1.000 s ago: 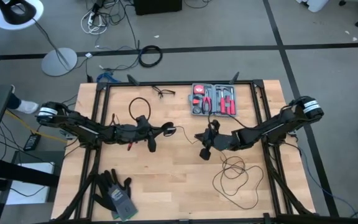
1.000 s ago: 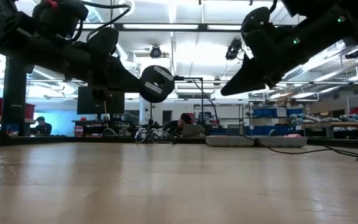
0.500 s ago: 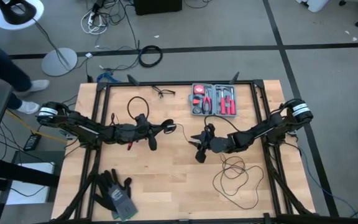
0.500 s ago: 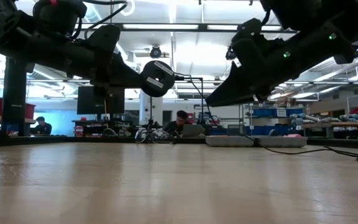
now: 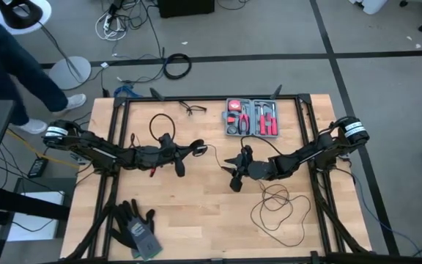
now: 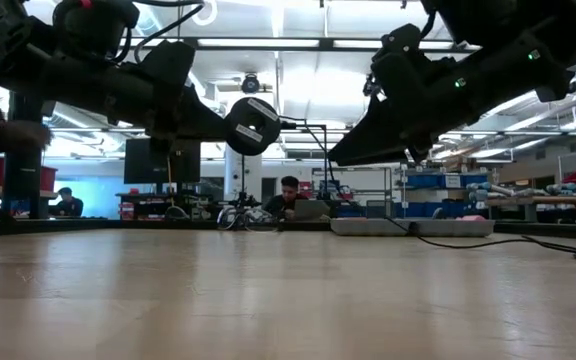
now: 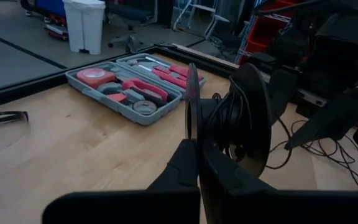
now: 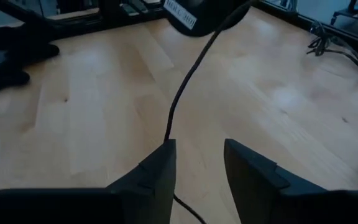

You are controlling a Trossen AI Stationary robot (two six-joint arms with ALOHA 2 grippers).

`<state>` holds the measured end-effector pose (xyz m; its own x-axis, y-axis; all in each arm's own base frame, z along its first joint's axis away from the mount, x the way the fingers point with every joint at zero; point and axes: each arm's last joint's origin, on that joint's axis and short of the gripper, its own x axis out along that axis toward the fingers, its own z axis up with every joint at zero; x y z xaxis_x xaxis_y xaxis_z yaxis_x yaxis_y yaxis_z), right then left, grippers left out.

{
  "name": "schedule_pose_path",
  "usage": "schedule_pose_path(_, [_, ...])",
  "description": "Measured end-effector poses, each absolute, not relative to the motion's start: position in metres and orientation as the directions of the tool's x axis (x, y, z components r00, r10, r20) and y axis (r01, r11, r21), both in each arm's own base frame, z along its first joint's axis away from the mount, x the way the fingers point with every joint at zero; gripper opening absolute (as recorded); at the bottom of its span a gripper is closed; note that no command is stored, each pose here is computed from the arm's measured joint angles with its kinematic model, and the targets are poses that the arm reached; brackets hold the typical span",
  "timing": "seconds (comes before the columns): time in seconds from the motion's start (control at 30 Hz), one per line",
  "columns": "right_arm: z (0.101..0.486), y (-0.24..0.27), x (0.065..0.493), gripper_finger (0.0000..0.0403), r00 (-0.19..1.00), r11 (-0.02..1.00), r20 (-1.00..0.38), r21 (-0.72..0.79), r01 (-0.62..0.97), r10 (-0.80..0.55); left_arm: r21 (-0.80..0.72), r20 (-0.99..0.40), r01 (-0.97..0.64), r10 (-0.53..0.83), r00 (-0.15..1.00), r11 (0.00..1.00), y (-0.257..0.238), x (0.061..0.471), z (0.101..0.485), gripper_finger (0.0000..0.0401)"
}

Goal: Coil cords
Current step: Coil the black wire onto the spool

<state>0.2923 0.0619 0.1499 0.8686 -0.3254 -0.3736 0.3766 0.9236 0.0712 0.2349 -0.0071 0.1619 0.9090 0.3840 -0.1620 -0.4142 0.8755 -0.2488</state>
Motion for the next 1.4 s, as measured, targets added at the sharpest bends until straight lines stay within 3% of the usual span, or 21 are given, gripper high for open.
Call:
schedule_pose_path(0.73, [0.15,0.048,0.295,0.0101,0.858,0.915,-0.371,0.053,0.401,-0.355,-0.241,-0.144,-0.423,0.399,0.906,0.874,-0.007,0.235,0.164,0.0])
schedule_pose_path(0.9, [0.151,0.048,0.295,0.0073,0.859,0.918,-0.369,0.034,0.395,-0.356,-0.242,-0.144,-0.422,0.398,0.906,0.874,-0.007,0.235,0.164,0.0])
schedule_pose_path(1.07, [0.151,0.048,0.296,0.0009,0.86,0.918,-0.366,0.034,0.395,-0.356,-0.245,-0.139,-0.42,0.397,0.907,0.874,-0.007,0.235,0.164,0.0])
schedule_pose_path(1.23, [0.144,0.047,0.305,0.0003,0.843,0.911,-0.392,0.03,0.412,-0.369,-0.275,-0.104,-0.408,0.395,0.913,0.871,-0.007,0.236,0.168,0.0])
schedule_pose_path(1.4, [0.128,0.047,0.343,0.0001,0.842,0.928,-0.437,0.043,0.37,-0.315,-0.333,-0.068,-0.383,0.383,0.921,0.862,-0.007,0.237,0.172,0.0])
